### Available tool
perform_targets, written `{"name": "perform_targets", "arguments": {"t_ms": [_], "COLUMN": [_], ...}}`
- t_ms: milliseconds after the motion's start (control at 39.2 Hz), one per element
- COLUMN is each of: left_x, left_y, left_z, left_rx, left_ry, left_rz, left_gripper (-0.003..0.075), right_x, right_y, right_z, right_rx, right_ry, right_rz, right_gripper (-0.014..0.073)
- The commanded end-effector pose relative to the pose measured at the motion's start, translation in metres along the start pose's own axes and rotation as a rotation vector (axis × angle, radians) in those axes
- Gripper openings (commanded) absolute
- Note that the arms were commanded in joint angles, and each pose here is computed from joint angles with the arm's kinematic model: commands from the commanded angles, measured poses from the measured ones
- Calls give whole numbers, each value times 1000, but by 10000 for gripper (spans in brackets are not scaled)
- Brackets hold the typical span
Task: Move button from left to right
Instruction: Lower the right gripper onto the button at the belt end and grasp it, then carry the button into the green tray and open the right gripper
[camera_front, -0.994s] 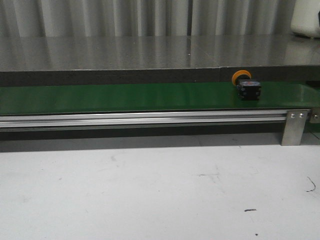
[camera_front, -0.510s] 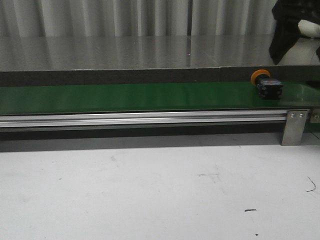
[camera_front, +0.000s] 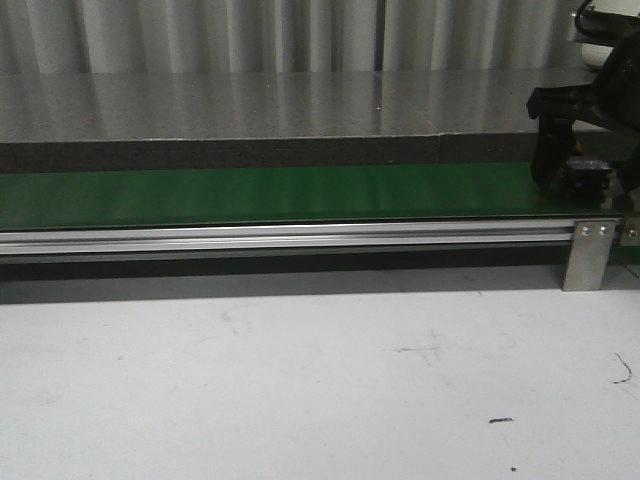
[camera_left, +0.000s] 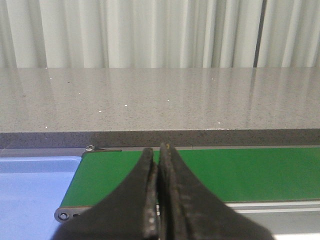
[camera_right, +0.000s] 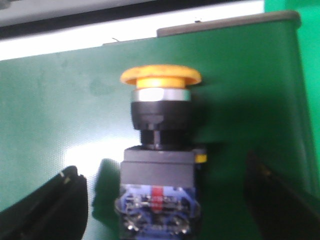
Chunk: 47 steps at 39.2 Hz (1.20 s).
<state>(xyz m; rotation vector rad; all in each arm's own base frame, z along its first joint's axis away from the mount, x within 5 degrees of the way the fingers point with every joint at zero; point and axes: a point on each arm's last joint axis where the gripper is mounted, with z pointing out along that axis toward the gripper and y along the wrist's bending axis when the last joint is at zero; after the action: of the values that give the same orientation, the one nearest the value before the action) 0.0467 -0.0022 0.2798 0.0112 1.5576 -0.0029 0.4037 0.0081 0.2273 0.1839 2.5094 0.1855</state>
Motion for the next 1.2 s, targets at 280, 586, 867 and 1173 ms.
{"name": "perform_targets", "arguments": {"t_ms": [280,586,867,1173], "left_x": [-16,-16,-16,-16], "left_y": [1,1,1,1], "left_z": [-1,-1,-1,-1], "left_rx": [-6,-6,-6,-6], "left_ry": [-96,-96,-96,-96], "left_rz": [-14,-14,-14,-14], "left_gripper": [-21,-21,-21,-21], "right_x": [-25,-34,-42,-39], "right_y": [4,8,-32,-116], "right_z": [-26,-55,-87,-95], "right_rx": [-18,-29,56,229], "right_ry": [-143,-210,-265,-254], "right_rz": [3,-4,38,154], "right_gripper": [172,109,109,109]}}
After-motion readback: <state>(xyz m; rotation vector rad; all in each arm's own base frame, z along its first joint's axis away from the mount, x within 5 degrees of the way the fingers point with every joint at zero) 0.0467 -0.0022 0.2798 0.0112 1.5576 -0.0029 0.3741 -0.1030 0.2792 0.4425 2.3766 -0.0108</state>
